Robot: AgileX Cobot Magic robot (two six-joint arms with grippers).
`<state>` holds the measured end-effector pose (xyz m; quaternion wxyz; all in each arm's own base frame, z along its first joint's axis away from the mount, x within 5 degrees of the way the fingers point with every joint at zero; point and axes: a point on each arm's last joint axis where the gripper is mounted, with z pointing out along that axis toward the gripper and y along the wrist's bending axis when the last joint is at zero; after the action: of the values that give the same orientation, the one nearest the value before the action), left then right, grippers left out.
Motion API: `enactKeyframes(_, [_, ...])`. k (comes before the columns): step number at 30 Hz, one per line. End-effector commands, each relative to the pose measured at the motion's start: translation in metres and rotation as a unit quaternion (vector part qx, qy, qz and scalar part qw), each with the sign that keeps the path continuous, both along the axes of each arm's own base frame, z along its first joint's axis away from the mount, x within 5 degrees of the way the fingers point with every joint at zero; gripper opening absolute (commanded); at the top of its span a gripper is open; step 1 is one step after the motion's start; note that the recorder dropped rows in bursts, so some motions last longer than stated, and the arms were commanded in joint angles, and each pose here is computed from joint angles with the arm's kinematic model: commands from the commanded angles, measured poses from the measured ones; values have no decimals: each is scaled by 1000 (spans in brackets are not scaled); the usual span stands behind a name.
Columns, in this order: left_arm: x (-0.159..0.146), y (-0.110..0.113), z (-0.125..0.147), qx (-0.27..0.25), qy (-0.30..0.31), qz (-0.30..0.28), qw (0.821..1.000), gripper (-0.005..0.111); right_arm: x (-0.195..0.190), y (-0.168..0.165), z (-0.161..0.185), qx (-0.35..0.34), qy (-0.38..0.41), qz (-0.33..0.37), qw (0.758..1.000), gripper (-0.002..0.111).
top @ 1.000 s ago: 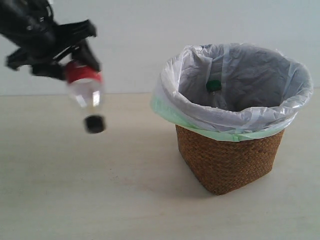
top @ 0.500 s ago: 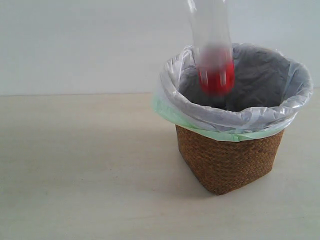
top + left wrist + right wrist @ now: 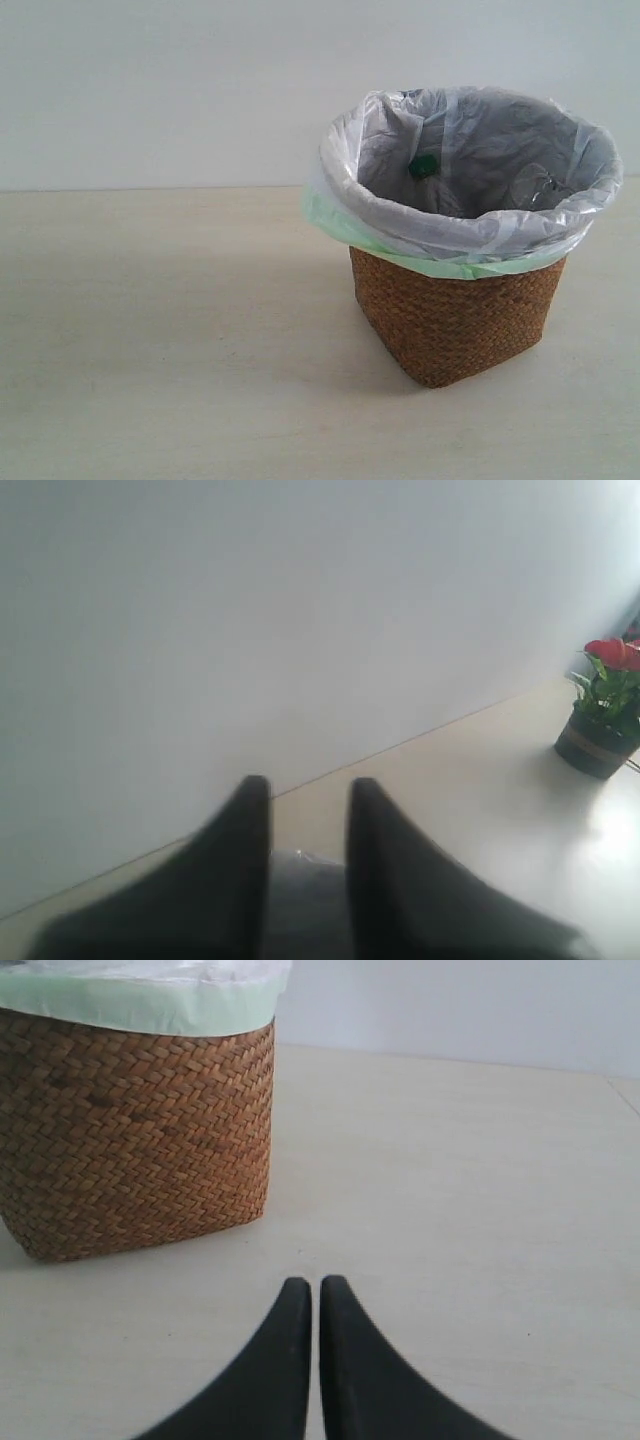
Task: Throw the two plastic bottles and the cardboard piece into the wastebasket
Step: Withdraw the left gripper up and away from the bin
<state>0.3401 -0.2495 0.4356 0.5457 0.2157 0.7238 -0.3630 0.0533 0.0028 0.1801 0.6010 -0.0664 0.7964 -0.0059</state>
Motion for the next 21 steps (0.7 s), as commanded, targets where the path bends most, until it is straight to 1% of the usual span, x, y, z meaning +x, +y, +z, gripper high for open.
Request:
enactKeyframes(1, [-19,8,19,12,-18,-22,1000,7,0,0,1,-1,-4,-3,1000,0])
enactKeyframes(3, [-29,13,28,21,-29,-30,999,7,0,0,1,-1,-4,-3,1000,0])
enactKeyframes(6, [-46,23,38,70,-49,-44,995,6,0,0,1,-1,-4,-3,1000,0])
enactKeyframes(7, [-52,29,39,86,-46,-37,995,4,0,0,1,-1,-4,-3,1000,0])
enactKeyframes(10, [-73,48,44,99,-60,-14,993,4,0,0,1,-1,-4,-3,1000,0])
enactKeyframes(11, [-79,52,40,101,-59,-9,993,4,0,0,1,-1,-4,-3,1000,0])
enactKeyframes(14, [-103,74,37,96,-83,20,992,4,0,0,1,-1,-4,-3,1000,0])
enactKeyframes(17, [-133,100,36,59,-118,61,989,4,0,0,1,-1,-4,-3,1000,0])
enactKeyframes(21, [-171,132,24,23,-157,102,982,4,0,0,1,-1,-4,-3,1000,0])
